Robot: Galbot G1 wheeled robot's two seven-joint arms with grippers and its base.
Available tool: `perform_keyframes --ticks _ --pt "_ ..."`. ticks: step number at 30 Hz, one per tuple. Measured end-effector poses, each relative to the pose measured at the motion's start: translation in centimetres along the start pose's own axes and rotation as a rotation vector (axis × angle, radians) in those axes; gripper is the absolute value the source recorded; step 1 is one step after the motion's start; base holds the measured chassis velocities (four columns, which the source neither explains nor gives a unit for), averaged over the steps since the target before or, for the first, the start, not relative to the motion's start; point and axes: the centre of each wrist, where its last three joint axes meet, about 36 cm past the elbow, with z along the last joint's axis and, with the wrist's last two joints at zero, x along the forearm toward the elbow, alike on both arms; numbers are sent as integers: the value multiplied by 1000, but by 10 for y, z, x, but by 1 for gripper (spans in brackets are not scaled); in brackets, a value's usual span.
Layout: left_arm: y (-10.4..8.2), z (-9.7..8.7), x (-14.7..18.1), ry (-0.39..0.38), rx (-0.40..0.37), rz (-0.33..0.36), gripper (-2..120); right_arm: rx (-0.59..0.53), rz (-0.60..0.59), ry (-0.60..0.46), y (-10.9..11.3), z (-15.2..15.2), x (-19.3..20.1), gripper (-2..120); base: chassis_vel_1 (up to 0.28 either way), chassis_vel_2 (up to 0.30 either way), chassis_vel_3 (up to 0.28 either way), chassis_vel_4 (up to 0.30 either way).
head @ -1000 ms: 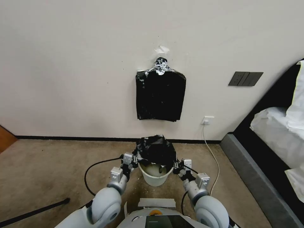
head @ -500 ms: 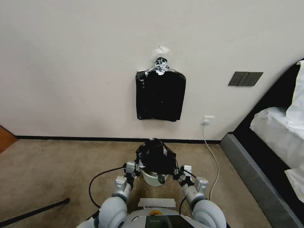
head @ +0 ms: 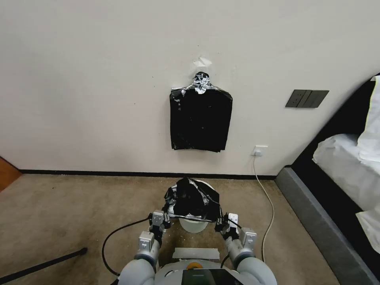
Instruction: Place a trash bag onto the trash bin.
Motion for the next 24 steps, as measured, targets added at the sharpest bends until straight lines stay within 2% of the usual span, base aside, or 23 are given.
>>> perform_keyframes --ticks 12,24 --pt "-2 22 2 40 -36 -6 0 -33 55 160 -5 -6 -18 0 0 0 0 0" --pt "0 40 -24 37 -53 -34 0 -60 35 171 -7 5 -61 0 0 0 0 0"
